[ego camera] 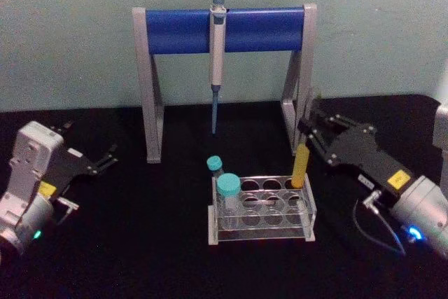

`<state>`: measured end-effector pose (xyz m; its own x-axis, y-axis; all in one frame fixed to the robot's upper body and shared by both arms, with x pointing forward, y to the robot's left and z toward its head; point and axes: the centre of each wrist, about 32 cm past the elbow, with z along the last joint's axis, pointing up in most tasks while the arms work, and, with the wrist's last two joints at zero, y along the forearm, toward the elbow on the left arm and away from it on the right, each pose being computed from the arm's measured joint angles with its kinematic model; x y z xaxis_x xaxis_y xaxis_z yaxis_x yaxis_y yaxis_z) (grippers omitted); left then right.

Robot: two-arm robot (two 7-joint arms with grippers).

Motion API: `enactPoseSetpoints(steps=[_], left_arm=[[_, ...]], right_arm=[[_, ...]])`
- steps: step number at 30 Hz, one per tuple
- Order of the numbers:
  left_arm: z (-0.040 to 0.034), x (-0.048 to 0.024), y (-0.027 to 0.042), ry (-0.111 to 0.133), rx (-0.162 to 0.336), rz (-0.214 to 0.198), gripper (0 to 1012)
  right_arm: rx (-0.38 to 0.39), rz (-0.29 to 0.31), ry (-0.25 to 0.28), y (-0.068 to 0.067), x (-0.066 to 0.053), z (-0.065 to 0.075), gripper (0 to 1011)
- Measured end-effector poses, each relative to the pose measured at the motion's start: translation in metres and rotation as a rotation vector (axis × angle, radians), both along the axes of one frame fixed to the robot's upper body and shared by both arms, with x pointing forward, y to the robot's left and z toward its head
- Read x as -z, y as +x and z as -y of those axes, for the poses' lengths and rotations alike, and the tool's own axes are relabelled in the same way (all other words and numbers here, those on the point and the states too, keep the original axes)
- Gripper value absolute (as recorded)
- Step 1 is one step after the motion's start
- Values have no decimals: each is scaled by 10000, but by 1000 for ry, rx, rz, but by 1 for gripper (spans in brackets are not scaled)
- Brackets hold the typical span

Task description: Pick up the test tube from the test tube rack, shake it, then place it back into the test tube rack.

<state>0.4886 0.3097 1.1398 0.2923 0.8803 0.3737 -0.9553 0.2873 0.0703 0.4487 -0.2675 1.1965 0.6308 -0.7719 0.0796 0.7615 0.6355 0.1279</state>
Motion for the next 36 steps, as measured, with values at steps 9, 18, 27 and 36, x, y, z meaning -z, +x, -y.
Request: enactPoseSetpoints(steps=[9, 18, 27, 36], left_arm=[[0, 0, 0, 0, 0, 0, 1001], [0, 0, 0, 0, 0, 0, 1001], [0, 0, 0, 0, 0, 0, 1001], [0, 0, 0, 0, 0, 0, 1001]], right_arm=[[-89, -33, 19, -73, 55, -138, 227], [-135, -21, 42, 135, 73, -295, 227], [-107, 3, 39, 386, 51, -349, 227], [-51, 7, 24, 480, 45, -277, 227]])
